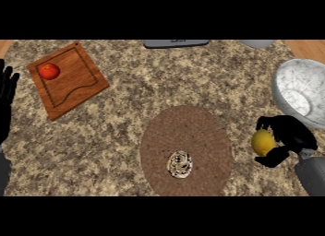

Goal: Pick the lemon from the placemat and place it in the bowl

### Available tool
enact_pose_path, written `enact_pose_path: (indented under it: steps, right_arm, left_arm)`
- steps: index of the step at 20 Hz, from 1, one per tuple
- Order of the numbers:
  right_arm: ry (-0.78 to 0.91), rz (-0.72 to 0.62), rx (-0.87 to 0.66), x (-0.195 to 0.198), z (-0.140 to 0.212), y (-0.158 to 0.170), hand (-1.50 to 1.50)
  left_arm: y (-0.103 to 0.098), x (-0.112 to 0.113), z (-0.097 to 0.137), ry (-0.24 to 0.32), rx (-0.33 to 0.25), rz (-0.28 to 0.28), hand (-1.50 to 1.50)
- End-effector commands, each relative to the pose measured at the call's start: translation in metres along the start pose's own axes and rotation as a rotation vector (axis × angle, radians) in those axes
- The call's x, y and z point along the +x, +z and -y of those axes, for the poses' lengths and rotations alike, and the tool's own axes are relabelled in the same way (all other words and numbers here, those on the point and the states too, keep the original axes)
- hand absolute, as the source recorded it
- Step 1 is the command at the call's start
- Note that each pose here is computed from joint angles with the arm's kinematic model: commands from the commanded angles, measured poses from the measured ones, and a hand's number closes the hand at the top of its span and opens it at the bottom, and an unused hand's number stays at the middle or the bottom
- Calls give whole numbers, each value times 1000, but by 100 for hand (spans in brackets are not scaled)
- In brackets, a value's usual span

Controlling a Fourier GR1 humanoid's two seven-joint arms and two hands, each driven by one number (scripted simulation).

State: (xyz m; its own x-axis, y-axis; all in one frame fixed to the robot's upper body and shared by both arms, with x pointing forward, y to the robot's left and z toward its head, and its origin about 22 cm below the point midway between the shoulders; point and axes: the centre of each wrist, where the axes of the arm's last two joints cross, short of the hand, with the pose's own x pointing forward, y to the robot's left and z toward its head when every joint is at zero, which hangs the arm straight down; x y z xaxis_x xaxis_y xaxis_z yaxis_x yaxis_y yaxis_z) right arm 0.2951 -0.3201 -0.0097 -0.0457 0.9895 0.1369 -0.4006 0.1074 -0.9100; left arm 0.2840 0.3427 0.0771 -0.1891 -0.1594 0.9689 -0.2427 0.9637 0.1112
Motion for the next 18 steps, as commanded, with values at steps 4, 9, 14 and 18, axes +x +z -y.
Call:
enact_pose_path:
  steps: [4, 9, 14, 18]
  right_arm:
    - [9, -323, -81, -178, 73, 103, 150]
    - [-14, -389, -215, -243, 114, 178, 150]
    - [-56, -386, -388, -275, 145, 237, 150]
    - [-156, -214, -489, -287, 160, 267, 150]
  left_arm:
    - [7, -2, -16, -15, 65, -2, 0]
    - [9, -3, -10, 17, 36, -7, 0]
    - [9, -4, -2, 22, -3, 10, 0]
    - [1, 5, -2, 11, -21, 12, 0]
